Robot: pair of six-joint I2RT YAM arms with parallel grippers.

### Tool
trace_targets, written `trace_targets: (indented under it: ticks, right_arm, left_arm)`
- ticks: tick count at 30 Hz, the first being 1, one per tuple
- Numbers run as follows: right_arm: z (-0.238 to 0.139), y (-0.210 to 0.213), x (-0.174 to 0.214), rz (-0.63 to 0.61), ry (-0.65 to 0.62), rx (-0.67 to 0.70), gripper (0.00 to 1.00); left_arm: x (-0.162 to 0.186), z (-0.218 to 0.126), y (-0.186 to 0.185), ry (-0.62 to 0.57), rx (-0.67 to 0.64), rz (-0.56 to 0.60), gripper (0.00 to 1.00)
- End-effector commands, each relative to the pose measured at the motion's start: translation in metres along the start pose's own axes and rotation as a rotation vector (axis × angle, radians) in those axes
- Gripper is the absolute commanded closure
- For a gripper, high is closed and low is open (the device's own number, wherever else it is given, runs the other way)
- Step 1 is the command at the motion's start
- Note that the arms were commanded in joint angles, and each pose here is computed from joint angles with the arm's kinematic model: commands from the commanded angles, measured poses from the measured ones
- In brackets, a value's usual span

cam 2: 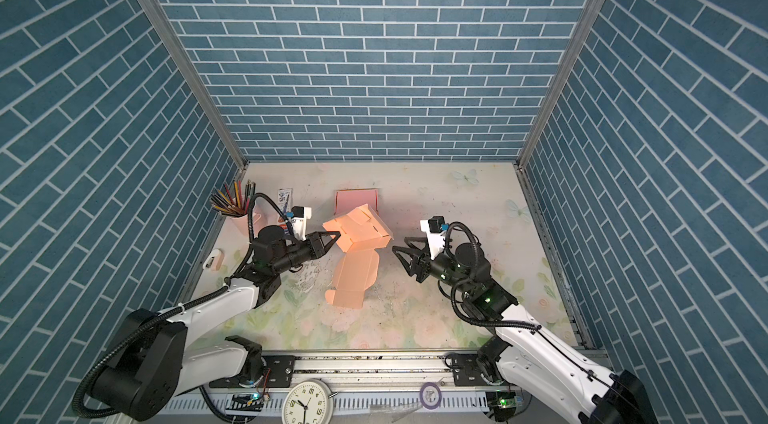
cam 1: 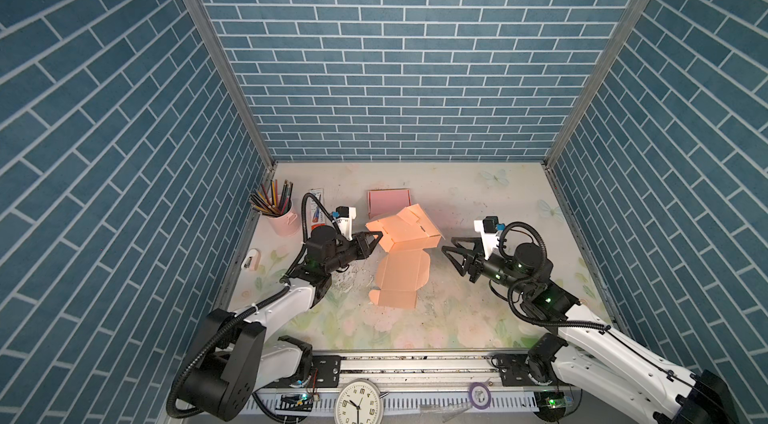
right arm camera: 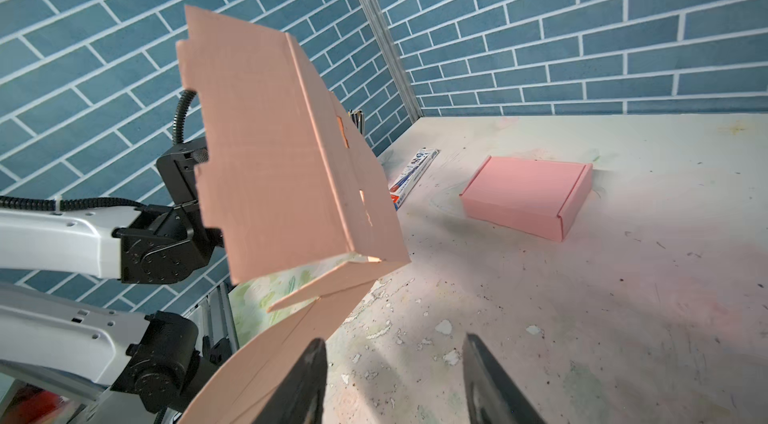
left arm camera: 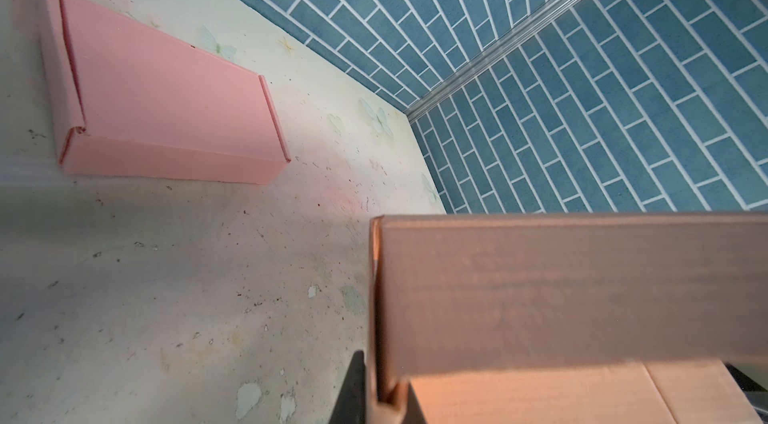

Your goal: Fold the paper box

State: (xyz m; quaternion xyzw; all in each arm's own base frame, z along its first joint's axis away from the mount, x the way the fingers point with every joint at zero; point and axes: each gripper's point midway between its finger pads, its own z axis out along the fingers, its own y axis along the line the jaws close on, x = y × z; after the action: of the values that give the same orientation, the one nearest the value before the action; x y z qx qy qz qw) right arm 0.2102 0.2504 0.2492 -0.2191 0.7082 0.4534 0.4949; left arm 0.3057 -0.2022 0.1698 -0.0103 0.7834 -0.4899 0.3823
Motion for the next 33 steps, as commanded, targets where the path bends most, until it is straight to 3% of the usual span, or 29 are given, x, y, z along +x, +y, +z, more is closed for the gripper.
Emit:
trace_targets:
  ticks: [1, 20, 33]
  right_arm:
    - [0.001, 0.012, -0.014, -0.029, -0.058, -0.066, 0.47]
    - [0.021, 0.032, -0.028, -0.003, -0.102, -0.150, 0.47]
    - [0.033, 0.025, -0.029, 0.038, -0.098, -0.123, 0.49]
  left_arm:
    - [-0.017, -0.003, -0.019, -0.039, 0.054, 0.030, 0.89]
    - [-0.009, -0.005, -0.014, -0.027, 0.046, 0.029, 0.89]
    - [-0.007, -0.005, -0.015, -0.022, 0.058, 0.032, 0.89]
